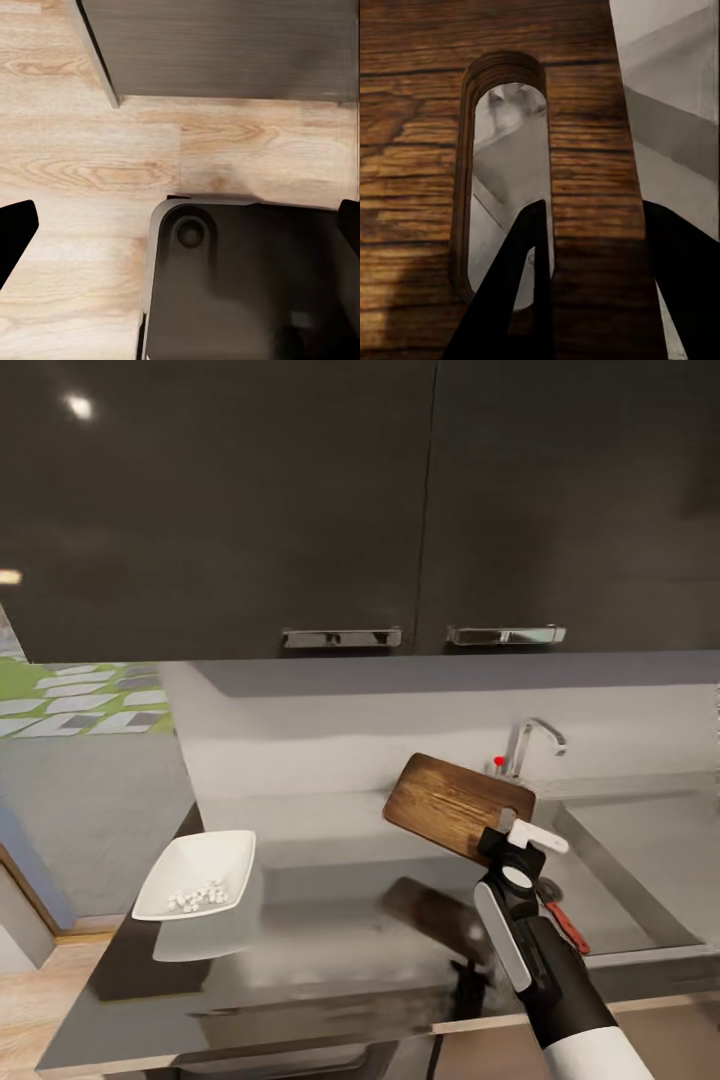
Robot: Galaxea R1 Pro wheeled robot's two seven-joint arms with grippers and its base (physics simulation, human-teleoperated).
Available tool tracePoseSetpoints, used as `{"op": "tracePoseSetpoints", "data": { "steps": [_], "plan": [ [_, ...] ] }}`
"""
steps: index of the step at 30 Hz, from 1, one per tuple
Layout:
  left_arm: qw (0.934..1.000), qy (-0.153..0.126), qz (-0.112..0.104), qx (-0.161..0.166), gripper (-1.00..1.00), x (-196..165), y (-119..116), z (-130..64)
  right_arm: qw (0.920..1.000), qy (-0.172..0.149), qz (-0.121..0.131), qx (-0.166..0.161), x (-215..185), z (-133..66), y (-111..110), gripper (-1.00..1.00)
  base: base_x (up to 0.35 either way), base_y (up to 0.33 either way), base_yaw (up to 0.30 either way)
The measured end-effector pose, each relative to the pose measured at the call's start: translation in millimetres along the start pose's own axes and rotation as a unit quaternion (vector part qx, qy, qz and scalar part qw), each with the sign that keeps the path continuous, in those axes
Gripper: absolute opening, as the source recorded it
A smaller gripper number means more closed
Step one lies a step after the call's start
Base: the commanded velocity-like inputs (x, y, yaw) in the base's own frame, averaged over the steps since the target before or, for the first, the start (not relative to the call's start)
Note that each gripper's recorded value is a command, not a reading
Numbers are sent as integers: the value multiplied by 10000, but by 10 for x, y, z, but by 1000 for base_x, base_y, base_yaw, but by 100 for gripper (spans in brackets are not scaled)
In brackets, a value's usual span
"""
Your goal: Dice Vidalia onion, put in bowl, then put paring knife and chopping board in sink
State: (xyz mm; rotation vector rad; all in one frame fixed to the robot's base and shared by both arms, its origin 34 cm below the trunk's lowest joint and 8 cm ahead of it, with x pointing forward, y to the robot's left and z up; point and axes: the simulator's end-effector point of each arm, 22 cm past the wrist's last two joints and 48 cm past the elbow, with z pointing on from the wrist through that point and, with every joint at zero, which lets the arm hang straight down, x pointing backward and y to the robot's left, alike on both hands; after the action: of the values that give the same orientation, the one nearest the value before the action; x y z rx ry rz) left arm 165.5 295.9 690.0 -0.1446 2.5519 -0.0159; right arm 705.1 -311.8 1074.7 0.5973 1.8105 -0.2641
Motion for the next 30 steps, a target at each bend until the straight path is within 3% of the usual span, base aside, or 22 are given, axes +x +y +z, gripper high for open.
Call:
{"op": "tracePoseSetpoints", "data": {
  "steps": [3, 8, 10, 13, 18, 23, 30],
  "plan": [
    [10000, -1, 0, 0, 100, -1, 0, 0, 9992, 278, 287, 81, 130, -4, -29, -100, 0, -313, 0],
    [10000, -1, 0, 0, 100, -1, 0, 0, 9949, 706, 439, 567, 443, 32, -264, -100, 0, -313, 0],
    [10000, -5, 0, 1, 100, -7, -1, 2, 9869, 1087, 838, 848, 649, 103, -500, -100, 0, -313, 0],
    [10000, -9, 0, 1, 100, -8, -1, 2, 9796, 1205, 1141, 1134, 696, 150, -738, -100, 0, -312, 0],
    [10000, -9, 0, 1, 100, -8, -1, 2, 9712, 1317, 1233, 1554, 761, 105, -935, -100, 0, -312, 0],
    [10000, -17, 1, 2, 100, -14, -2, 2, 9676, 1423, 1324, 1612, 813, 82, -946, -100, 52, -247, 0],
    [10000, -3, 3, -1, 100, -10, 3, -1, 9613, 1586, 1420, 1751, 910, 53, -984, -100, 16, -29, 0]
  ]
}}
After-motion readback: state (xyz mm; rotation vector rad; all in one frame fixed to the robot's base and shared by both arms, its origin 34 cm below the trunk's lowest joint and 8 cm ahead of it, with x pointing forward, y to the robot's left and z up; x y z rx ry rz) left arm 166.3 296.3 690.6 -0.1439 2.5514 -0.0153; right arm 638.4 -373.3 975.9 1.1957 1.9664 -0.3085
